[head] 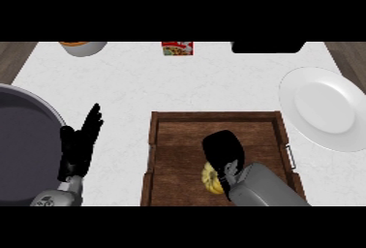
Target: Pick the squash from the tray and place it in the plate
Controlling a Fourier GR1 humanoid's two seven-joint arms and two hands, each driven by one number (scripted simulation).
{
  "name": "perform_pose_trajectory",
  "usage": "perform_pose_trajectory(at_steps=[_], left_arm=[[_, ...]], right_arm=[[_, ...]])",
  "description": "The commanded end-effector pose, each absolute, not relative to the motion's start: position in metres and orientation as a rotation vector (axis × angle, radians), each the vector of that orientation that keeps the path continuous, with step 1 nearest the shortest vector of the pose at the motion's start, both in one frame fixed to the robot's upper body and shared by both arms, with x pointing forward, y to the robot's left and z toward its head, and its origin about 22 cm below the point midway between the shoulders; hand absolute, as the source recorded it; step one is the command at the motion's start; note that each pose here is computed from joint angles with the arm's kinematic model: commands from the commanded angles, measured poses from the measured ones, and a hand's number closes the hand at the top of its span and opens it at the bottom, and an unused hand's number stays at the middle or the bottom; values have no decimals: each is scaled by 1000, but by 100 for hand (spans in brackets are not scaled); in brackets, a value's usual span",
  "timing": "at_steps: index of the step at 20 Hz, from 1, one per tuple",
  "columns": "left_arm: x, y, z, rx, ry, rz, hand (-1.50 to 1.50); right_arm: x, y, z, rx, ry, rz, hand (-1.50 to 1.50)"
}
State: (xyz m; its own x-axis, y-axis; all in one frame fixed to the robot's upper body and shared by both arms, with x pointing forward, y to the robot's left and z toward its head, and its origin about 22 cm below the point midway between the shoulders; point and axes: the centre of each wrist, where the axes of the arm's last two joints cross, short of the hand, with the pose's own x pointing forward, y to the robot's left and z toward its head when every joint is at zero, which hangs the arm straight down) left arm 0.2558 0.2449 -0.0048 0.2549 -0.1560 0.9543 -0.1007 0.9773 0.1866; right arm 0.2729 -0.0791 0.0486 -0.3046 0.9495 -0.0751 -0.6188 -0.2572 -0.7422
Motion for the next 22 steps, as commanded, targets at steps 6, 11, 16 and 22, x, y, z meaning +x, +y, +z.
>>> perform_pose_trajectory(at_steps=[6,11,16,22], left_arm=[[247,259,-6,253,-1292,-34,0],[246,241,-12,240,-1284,-37,0],[249,245,-7,253,-1289,-30,0],[241,237,-10,255,-1287,-37,0]], right_arm=[[313,-151,75,-826,-1112,1352,150],[328,-219,72,-941,-1347,1074,150],[323,-255,86,-998,-1522,902,150],[330,-279,114,-1201,-1567,642,150]])
